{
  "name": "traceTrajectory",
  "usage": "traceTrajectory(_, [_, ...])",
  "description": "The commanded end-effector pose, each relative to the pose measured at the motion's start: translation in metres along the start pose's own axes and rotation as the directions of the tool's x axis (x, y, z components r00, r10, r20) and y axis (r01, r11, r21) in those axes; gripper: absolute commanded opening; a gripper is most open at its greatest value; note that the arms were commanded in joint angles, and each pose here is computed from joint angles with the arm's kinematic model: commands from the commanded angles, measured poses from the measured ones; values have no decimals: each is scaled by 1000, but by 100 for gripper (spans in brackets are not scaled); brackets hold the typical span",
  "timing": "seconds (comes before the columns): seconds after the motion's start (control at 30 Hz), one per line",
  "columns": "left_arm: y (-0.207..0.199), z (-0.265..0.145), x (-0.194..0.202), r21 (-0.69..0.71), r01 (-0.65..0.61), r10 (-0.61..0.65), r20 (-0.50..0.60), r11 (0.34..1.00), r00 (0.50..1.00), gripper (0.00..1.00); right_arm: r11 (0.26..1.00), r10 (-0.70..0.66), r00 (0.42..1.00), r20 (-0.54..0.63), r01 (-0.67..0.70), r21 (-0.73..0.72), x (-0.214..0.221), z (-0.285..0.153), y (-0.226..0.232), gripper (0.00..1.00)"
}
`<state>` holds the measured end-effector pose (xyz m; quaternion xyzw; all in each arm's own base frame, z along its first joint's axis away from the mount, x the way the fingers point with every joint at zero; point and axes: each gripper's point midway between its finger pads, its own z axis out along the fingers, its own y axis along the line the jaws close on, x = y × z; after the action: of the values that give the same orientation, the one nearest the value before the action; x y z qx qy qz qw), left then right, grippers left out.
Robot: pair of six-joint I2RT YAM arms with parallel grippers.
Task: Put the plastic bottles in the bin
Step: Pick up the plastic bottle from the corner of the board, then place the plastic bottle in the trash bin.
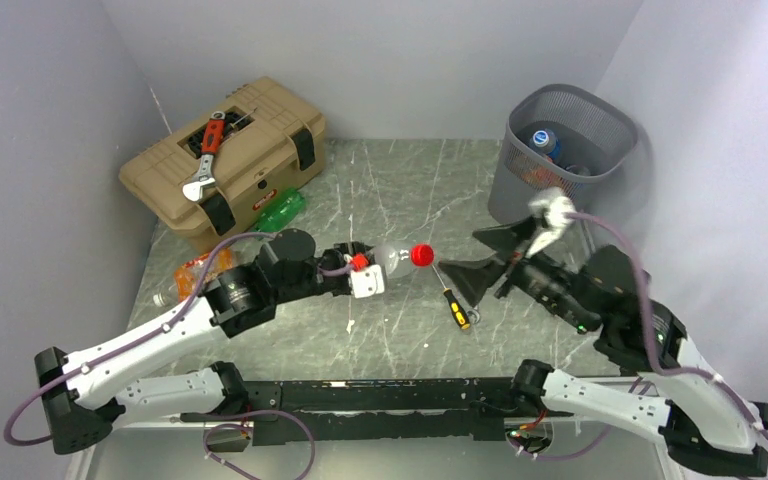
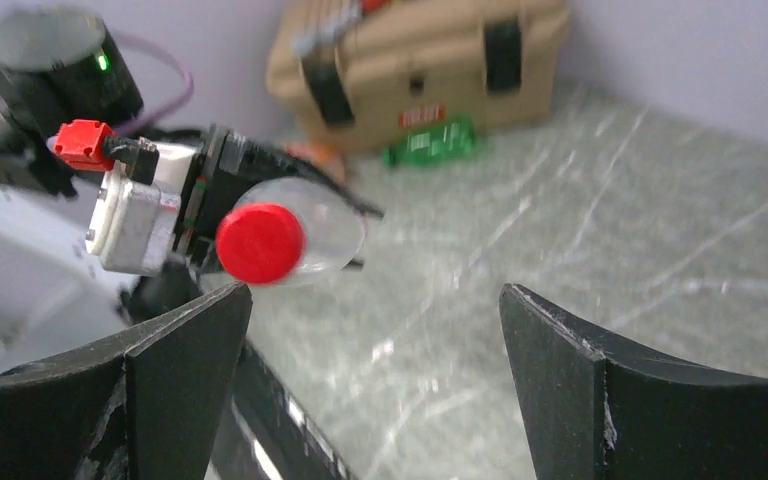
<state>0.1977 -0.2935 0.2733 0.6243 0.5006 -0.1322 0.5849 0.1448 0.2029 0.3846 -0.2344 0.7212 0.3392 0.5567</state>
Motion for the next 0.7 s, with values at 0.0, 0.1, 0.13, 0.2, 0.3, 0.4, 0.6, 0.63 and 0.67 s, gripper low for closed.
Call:
traceTrajectory(0.0, [-23, -13, -37, 148, 351, -358, 29, 925, 933, 36, 995, 89, 911, 403, -101, 9, -69, -18, -9, 100])
traceTrajectory(0.1, [-23, -20, -51, 157, 399, -418, 110, 903, 902, 38, 994, 104, 877, 468, -108, -20, -67, -22, -10, 99])
traceTrajectory(0.13, [-22, -23, -54, 162, 416, -438, 135, 895, 889, 38, 993, 116, 867, 485, -119, -24, -66, -23, -11, 98])
traceTrajectory(0.2, [-25, -28, -60, 194, 447, -477, 155, 873, 865, 40, 986, 157, 844, 512, -160, -40, -63, -22, -13, 95])
traceTrajectory(0.3, [-34, -33, -71, 275, 489, -538, 142, 828, 831, 40, 978, 205, 789, 580, -144, -150, -65, -30, -1, 94])
traceTrajectory(0.4, [-30, -42, -84, 323, 530, -601, 179, 784, 779, 41, 966, 230, 766, 600, -106, -235, -68, -35, 13, 94])
traceTrajectory(0.6, [-21, -44, -69, 345, 614, -693, 189, 710, 696, 45, 929, 224, 807, 547, -7, -371, -75, -24, 52, 95])
traceTrajectory(0.63, [-21, -43, -69, 357, 616, -699, 181, 702, 692, 45, 924, 214, 821, 529, 5, -382, -75, -19, 56, 95])
traceTrajectory(0.67, [-23, -42, -68, 372, 618, -706, 170, 692, 688, 46, 925, 204, 833, 515, 8, -380, -76, -13, 59, 95])
